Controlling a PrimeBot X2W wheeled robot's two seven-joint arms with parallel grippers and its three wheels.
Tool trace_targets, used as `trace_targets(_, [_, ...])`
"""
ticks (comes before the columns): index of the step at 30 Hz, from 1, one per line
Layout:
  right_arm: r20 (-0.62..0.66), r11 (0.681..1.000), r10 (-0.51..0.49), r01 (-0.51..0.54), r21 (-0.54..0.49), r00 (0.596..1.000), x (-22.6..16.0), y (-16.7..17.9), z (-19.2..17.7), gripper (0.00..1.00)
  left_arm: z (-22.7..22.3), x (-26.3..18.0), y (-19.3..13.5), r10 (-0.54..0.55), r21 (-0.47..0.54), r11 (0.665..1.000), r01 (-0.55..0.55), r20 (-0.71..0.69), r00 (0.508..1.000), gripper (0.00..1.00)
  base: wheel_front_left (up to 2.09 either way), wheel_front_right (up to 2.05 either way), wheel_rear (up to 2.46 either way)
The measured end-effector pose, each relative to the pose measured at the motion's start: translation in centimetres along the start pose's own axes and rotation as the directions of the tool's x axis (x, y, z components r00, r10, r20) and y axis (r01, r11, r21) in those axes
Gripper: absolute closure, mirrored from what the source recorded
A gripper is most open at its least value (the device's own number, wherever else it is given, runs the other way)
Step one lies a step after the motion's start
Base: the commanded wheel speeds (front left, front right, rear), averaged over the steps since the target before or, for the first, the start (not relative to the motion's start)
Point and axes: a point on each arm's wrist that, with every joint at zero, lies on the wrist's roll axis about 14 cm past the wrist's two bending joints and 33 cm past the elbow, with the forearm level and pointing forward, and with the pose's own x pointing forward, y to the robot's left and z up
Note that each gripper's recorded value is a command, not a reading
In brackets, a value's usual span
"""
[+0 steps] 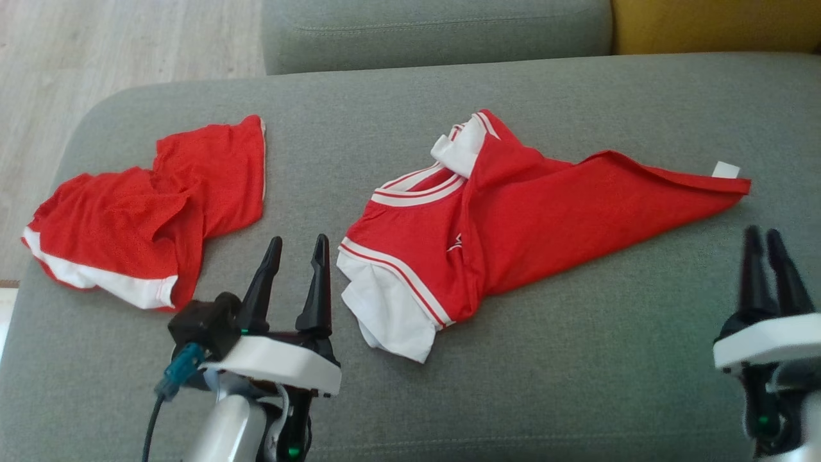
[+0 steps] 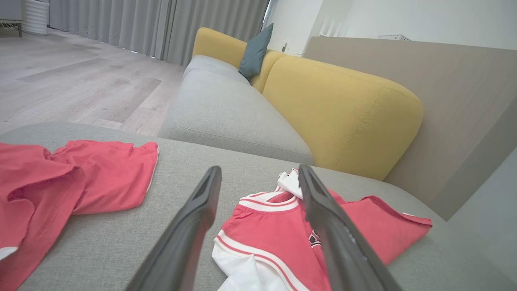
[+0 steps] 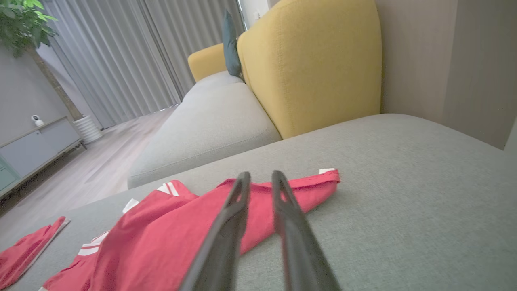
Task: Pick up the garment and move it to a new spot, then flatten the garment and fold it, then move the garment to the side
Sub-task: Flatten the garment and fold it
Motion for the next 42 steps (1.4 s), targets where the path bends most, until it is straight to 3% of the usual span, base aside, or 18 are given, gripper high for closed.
trace_targets(9, [0.032,0.984,0.171,-0.169,-0.057,0.985,-1.6,5.6,-1.5,0.0,0.0,-0.9,0.8,0.024,0.017,1.0,-0.024,-0.001,1.0,0.0,0.0,0.0,0.0])
trace_targets(17, [0.003,0.931,0.304,-0.296,-0.212,0.953,-3.4,9.5,-3.9,0.0,-0.4,-2.2,1.2,0.045,0.019,0.999,-0.045,-0.015,0.999,0.0,0.0,0.0,0.0])
trace_targets(27, [-0.01,0.929,0.302,-0.296,-0.223,0.953,-2.9,9.4,-4.4,0.0,-0.6,-2.6,2.1,0.073,0.018,0.997,-0.073,-0.022,0.997,0.0,0.0,0.0,0.0])
trace_targets(37, [-0.171,0.9,0.368,-0.396,-0.181,0.914,5.2,14.9,-4.6,0.0,-1.4,-1.6,3.2,0.092,0.018,0.996,-0.091,-0.047,0.995,0.0,0.0,0.0,0.0])
trace_targets(42, [-0.289,0.91,0.338,-0.389,-0.142,0.896,9.1,15.9,-6.0,0.0,-1.5,-1.6,4.2,0.122,0.018,0.993,-0.121,-0.051,0.991,0.0,0.0,0.0,0.0])
